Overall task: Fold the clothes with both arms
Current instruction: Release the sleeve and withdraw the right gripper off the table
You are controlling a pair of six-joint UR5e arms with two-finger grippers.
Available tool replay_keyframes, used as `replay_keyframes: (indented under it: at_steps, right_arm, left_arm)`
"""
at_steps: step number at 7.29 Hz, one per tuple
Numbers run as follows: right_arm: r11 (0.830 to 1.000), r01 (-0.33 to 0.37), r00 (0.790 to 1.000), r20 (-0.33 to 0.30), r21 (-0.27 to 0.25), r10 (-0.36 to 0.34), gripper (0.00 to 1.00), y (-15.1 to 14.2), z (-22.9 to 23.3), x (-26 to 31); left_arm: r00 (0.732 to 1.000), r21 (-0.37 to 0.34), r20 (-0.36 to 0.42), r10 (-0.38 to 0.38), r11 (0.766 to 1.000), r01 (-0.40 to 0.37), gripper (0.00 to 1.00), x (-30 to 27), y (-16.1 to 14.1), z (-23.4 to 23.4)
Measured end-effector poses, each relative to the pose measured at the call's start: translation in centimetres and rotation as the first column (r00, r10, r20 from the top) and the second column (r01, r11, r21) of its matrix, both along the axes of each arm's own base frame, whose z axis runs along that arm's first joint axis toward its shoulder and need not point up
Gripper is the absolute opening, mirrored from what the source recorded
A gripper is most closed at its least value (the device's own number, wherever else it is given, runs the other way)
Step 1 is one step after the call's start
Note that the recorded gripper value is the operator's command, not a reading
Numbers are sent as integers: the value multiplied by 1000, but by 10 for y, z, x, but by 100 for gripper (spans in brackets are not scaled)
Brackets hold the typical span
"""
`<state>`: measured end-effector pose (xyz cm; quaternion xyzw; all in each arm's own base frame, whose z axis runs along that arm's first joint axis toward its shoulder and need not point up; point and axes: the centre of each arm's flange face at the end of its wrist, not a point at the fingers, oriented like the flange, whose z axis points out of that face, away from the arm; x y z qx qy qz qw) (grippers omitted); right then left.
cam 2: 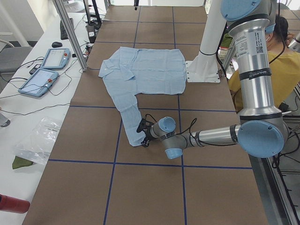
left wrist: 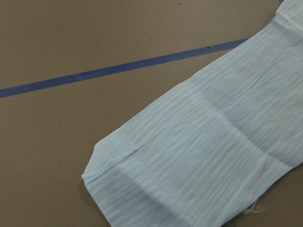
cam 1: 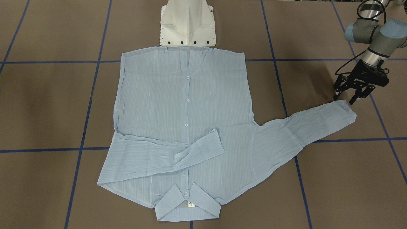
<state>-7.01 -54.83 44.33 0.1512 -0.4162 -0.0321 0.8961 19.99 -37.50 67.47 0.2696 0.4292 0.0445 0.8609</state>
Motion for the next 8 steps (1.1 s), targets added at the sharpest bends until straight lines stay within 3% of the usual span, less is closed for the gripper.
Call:
replay_keyframes:
  at_steps: [5,6,8]
  right_arm:
    - [1000,-1,1000,-2,-1,1,100,-1,1,0]
    - [1000,-1,1000,-2,-1,1,100,-1,1,0]
    - [1000,-1,1000,-1,-1,1,100,0,1,0]
  left_arm:
    - [1000,-3,8,4,1000,-4,68,-1,2,4]
    - [1000,-4,10,6,1000,-6,56,-1,3,5]
    - [1000,-6,11,11,1000,-11,21,0,5,6]
